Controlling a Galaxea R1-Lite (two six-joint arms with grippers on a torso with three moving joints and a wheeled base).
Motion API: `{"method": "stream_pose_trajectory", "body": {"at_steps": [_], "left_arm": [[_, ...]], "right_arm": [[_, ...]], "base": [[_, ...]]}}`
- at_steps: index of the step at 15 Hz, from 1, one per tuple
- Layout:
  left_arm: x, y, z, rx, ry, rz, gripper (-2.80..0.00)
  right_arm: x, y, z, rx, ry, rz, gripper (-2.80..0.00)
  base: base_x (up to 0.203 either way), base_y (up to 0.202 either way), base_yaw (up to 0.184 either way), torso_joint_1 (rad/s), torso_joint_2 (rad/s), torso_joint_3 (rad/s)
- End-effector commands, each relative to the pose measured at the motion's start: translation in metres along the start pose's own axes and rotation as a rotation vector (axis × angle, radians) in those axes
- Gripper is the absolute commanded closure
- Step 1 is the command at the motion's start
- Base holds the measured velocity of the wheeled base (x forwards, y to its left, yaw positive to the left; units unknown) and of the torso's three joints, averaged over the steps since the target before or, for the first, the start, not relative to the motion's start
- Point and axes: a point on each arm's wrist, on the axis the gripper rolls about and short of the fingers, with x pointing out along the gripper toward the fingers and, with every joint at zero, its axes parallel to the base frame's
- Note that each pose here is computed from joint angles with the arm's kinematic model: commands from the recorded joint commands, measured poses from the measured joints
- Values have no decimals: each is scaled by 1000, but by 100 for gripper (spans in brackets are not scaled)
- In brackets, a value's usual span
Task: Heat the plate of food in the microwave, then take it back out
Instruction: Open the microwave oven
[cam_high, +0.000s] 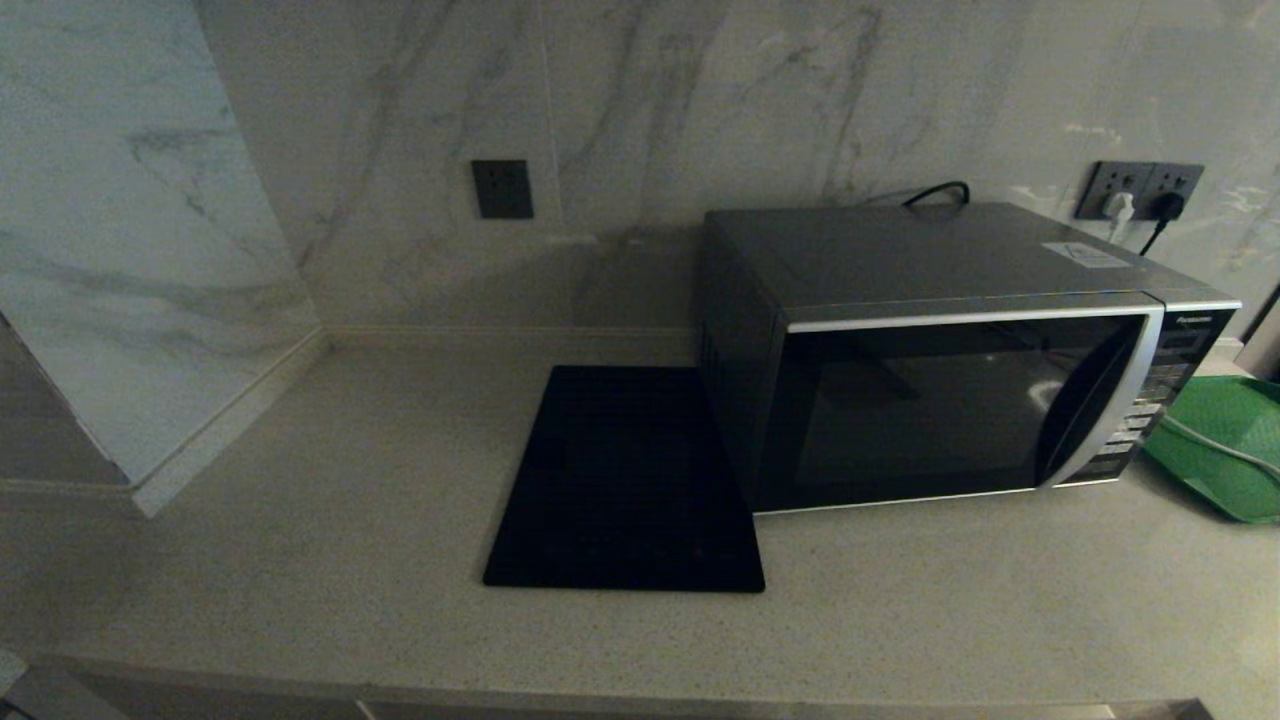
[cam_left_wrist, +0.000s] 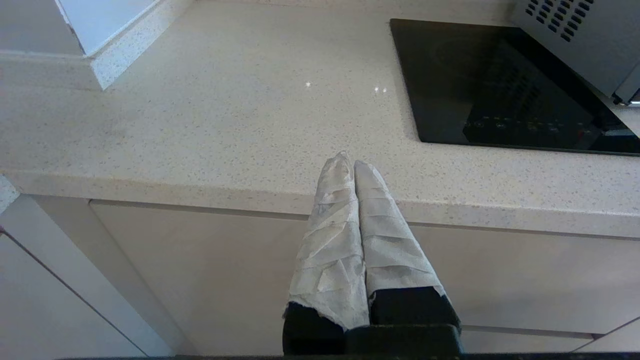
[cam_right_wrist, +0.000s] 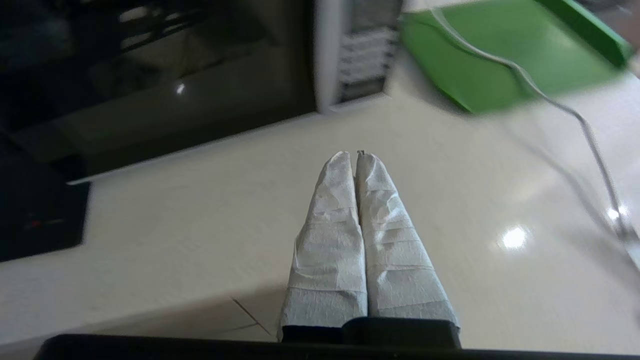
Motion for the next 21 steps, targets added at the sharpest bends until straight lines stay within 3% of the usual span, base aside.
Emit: {"method": "stream_pose_trajectory", "body": {"at_steps": [1,5,8,13,21], "left_arm": [[0,0,0,-1,0,1,0],[0,0,0,-1,0,1,0],[0,0,0,-1,0,1,0],[0,0,0,-1,0,1,0],[0,0,0,0,0,1,0]], "right_arm": [[56,54,13,-132,125,55,0],[102,136,14,-209,93,57,0],[120,175,18,-207,68,61,0],[136,207,20,-210,60,63,0],[149,258,-4,-267,82,86,0]], "base": [[0,0,0,0,0,0],[0,0,0,0,0,0],[0,0,0,0,0,0],[0,0,0,0,0,0],[0,0,0,0,0,0]]}}
